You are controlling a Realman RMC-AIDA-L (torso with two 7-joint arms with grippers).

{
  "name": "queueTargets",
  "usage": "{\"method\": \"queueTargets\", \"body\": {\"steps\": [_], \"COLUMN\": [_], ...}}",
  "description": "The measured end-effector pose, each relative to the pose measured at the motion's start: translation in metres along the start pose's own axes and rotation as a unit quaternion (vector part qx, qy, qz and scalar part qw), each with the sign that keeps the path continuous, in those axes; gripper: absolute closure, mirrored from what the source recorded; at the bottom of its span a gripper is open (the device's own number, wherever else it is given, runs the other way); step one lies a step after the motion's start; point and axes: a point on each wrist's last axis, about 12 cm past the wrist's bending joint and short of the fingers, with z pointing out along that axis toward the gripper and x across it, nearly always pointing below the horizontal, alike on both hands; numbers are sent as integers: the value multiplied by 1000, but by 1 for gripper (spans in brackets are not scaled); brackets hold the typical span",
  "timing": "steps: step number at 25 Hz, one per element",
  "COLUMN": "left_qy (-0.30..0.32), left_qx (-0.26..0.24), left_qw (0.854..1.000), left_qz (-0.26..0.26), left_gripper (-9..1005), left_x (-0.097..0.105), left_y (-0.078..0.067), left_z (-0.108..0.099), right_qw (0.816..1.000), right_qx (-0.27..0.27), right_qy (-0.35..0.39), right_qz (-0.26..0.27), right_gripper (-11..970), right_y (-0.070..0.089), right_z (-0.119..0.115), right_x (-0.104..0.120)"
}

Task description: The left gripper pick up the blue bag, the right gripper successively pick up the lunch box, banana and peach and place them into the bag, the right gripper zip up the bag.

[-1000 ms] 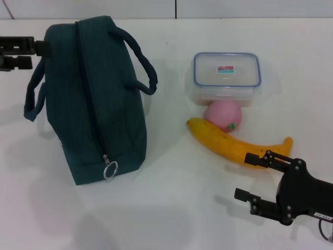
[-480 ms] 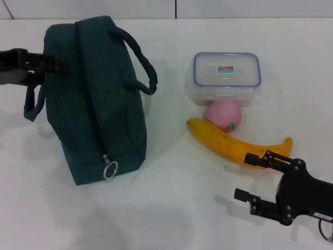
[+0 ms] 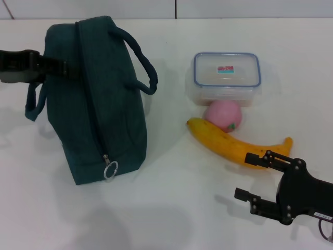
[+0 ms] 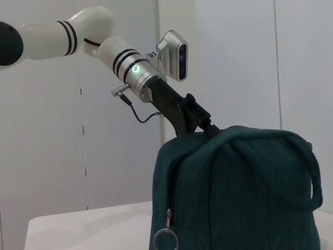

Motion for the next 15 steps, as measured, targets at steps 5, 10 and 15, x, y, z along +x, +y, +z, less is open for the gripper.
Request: {"method": "queueTargets", "body": {"steps": [5,10,15], "left_qy": [-4,3,6], "left_qx": [20,17,18], "left_qw": [998,997,998], "left_qz": [59,70,68], "left_gripper": [332,551,880], "left_x": [1,0,0], "left_y": [-3,-3,-4], "left_z": [1,2,3], "right_qw": [1000,1000,1000], "right_qx": [0,2,1], "right_qy": [1,1,0], "right_qz": [1,2,3], "right_gripper": [266,265,265], "right_y": [1,2,2], "right_z": [-1,-3,-3], "right_x": [1,1,1]}}
